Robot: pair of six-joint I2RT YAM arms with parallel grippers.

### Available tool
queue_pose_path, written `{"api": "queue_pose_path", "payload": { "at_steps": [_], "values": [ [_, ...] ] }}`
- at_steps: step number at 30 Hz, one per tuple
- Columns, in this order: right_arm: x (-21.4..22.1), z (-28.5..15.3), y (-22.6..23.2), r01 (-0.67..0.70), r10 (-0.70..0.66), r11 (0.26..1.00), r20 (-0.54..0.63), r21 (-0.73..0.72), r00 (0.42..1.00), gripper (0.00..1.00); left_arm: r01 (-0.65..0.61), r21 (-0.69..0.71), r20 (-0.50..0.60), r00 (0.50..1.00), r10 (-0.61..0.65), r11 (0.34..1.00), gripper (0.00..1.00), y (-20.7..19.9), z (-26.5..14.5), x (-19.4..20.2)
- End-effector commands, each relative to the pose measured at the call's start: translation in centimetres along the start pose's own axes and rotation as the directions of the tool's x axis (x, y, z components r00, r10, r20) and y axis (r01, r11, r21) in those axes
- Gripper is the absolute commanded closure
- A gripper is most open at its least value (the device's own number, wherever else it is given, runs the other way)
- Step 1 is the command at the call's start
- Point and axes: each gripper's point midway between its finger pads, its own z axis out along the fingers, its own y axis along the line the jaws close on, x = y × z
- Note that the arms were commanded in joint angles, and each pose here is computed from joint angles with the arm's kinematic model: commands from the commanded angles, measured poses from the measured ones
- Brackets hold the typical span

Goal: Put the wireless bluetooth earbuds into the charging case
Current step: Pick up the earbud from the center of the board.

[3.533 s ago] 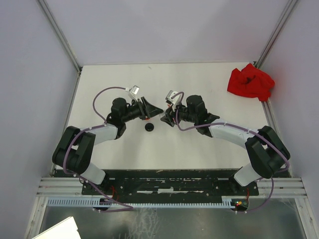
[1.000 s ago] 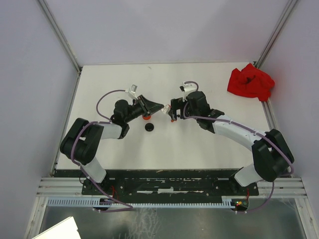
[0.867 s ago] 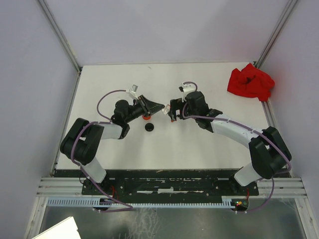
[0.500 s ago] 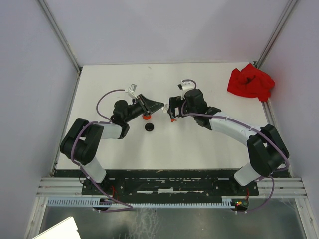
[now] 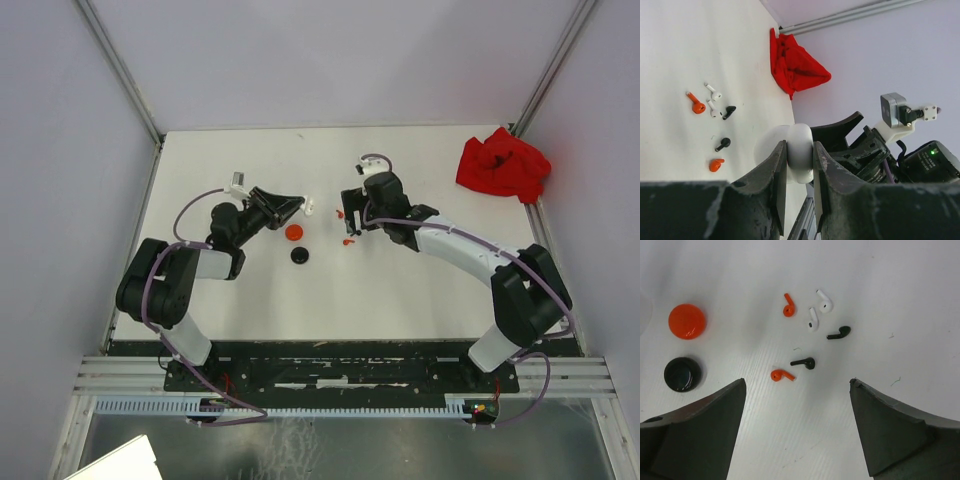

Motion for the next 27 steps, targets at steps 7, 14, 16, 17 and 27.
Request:
{"api": "queue_pose_path", "payload": {
  "at_steps": [7,14,16,17,27],
  "values": [
    [-2.2,3.9,-2.5,0.151,-0.118,0.965,-0.162,0.212,0.98,0.15,0.007,0.132,0.084,0.996,-0.018,0.991,0.97,-4.3,-1.0,-2.0],
    [-2.3,6.7,-4.1,0.192,-0.133,0.934,-0.204,0.302,0.97,0.15,-0.012,0.125,0.075,0.997,0.002,0.992,0.97,-4.1,-1.5,-2.0],
    [-2.1,7.2,-4.7,0.203,-0.134,0.923,-0.223,0.327,0.966,0.15,-0.014,0.129,0.074,0.997,0.005,0.992,0.97,-4.1,-1.6,-2.0],
    [-2.0,7.5,-5.0,0.208,-0.133,0.918,-0.232,0.338,0.964,0.15,-0.014,0.131,0.073,0.997,0.004,0.991,0.97,-4.1,-1.6,-2.0],
    [-0.8,9.2,-7.2,0.216,-0.114,0.905,-0.28,0.367,0.953,0.15,-0.003,0.135,0.068,0.998,-0.007,0.991,0.97,-3.8,-1.6,-2.0]
  ]
}}
